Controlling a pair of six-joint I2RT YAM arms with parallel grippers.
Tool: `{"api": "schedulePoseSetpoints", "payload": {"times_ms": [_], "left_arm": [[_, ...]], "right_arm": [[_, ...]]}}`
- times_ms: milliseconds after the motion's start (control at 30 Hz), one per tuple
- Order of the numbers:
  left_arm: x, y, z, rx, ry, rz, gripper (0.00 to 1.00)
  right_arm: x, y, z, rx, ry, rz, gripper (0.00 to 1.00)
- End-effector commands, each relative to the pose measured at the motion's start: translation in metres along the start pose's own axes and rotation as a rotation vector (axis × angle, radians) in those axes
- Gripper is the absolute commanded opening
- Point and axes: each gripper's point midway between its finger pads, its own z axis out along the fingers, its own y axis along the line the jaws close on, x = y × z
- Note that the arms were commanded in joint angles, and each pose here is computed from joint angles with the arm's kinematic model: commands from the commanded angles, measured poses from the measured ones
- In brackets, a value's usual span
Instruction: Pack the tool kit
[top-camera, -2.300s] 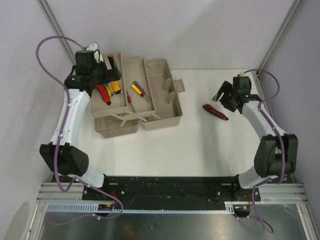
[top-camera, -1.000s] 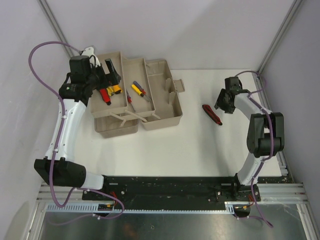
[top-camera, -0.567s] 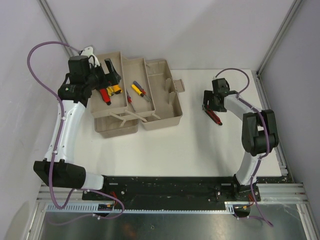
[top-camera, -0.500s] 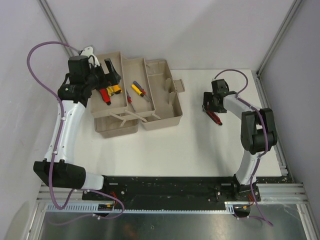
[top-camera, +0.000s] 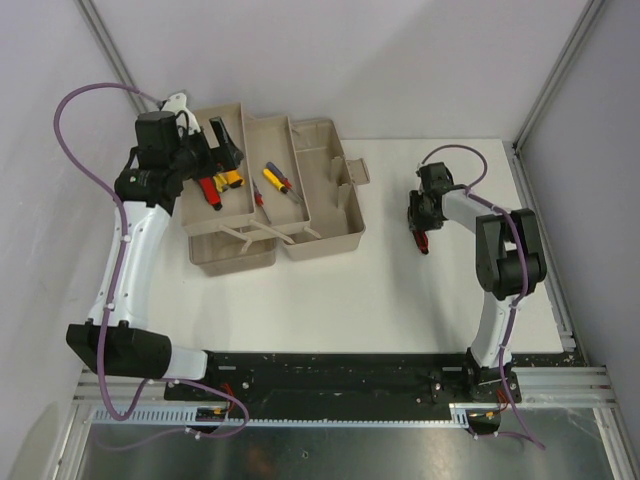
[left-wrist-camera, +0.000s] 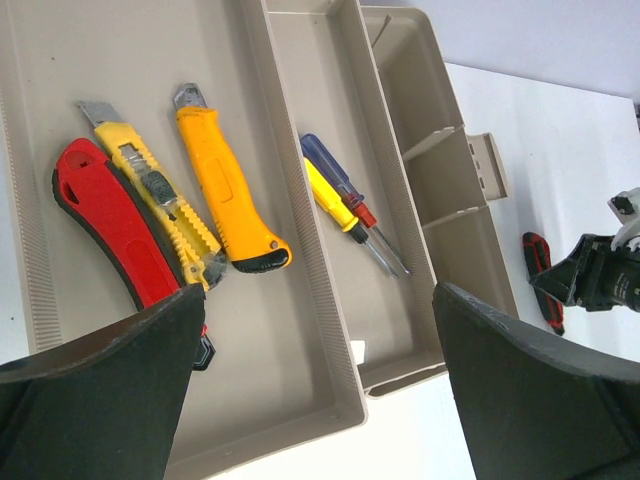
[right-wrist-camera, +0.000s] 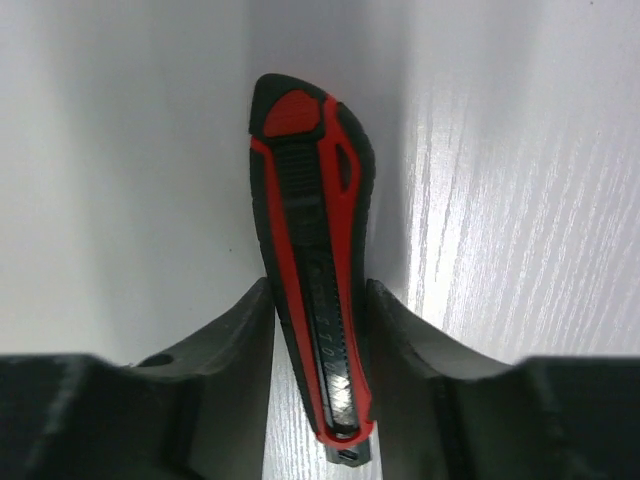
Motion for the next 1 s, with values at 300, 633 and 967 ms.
{"api": "schedulePoseSetpoints", "payload": {"times_ms": [300, 633, 967], "left_arm": [[-0.013, -0.052, -0.037, 0.249, -0.035, 0.018, 0.99], [0.047, -0.151, -0.045, 0.564, 0.081, 0.073, 0.99], [0.048, -0.248, -0.082, 0.853, -0.028, 0.075, 0.99]], "right_arm": [[-0.031, 0.049, -0.051, -0.187, -0.089, 0.1, 0.09], [-0.101, 0.151, -0.246, -0.817, -0.402, 0.148, 0.11], [-0.108, 0.215, -0.392, -1.228, -0.567, 0.153, 0.12]]}}
